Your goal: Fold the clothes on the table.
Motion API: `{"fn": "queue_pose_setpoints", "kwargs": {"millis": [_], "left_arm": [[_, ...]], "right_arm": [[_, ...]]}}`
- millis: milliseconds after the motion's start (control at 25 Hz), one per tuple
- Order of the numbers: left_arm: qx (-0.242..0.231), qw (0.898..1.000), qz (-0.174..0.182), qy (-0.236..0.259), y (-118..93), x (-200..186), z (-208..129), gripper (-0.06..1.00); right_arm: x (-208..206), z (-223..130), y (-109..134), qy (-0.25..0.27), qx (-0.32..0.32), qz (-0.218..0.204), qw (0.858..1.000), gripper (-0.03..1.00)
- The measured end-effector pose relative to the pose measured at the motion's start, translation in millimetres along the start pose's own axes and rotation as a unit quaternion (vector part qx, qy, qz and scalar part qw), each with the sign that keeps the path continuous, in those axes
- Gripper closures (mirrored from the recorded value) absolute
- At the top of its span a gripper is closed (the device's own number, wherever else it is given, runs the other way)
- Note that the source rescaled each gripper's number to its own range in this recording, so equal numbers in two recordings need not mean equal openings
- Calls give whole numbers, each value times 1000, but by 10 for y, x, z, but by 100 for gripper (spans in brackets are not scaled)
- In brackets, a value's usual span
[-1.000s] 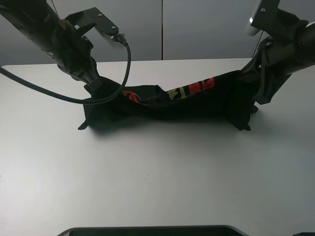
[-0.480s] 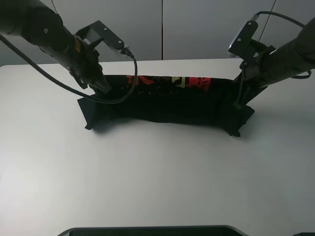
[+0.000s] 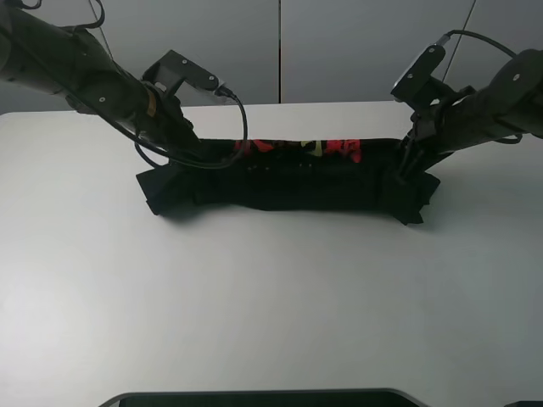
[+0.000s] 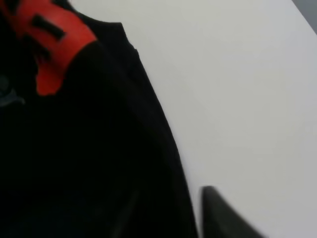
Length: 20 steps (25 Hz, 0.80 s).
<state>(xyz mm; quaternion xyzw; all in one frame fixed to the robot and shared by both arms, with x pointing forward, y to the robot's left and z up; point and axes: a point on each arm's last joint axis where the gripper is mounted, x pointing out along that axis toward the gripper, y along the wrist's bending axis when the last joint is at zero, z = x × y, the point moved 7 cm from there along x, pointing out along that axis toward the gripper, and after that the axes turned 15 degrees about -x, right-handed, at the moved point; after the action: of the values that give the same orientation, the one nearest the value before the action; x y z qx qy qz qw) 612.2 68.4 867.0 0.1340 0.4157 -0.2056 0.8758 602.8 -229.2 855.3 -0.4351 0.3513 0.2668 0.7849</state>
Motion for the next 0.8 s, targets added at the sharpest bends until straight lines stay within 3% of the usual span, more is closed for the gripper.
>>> {"fn": "queue_pose_setpoints", "kwargs": {"millis": [40,80,120,160,320,480,680,800], "left_arm": [[-8,1000,1,0,12,1,0,30],[-19,1000,1,0,10,1,0,13],[-31,1000,1,0,10,3,-2,2],[-44,999,1,2,11,8,-9,-2],[-106,994,19,26,58,5,-94,-4],[-167,983,44,70,119,-36,-161,-4],[-197,975,43,93,204,-73,-123,-4],[-220,969,44,101,328,-79,-115,-4]], "right_arm": [[0,1,-11,0,26,-3,1000,17],[0,1,-23,-1,55,-7,998,7],[0,0,-32,-1,89,-10,996,1],[0,-2,-35,-1,113,-10,994,-1],[-60,36,-18,-7,198,3,980,-3],[-220,166,5,-29,272,33,961,-3],[-287,275,52,-34,331,73,940,-3],[-287,243,77,-7,344,94,934,-3]]}}
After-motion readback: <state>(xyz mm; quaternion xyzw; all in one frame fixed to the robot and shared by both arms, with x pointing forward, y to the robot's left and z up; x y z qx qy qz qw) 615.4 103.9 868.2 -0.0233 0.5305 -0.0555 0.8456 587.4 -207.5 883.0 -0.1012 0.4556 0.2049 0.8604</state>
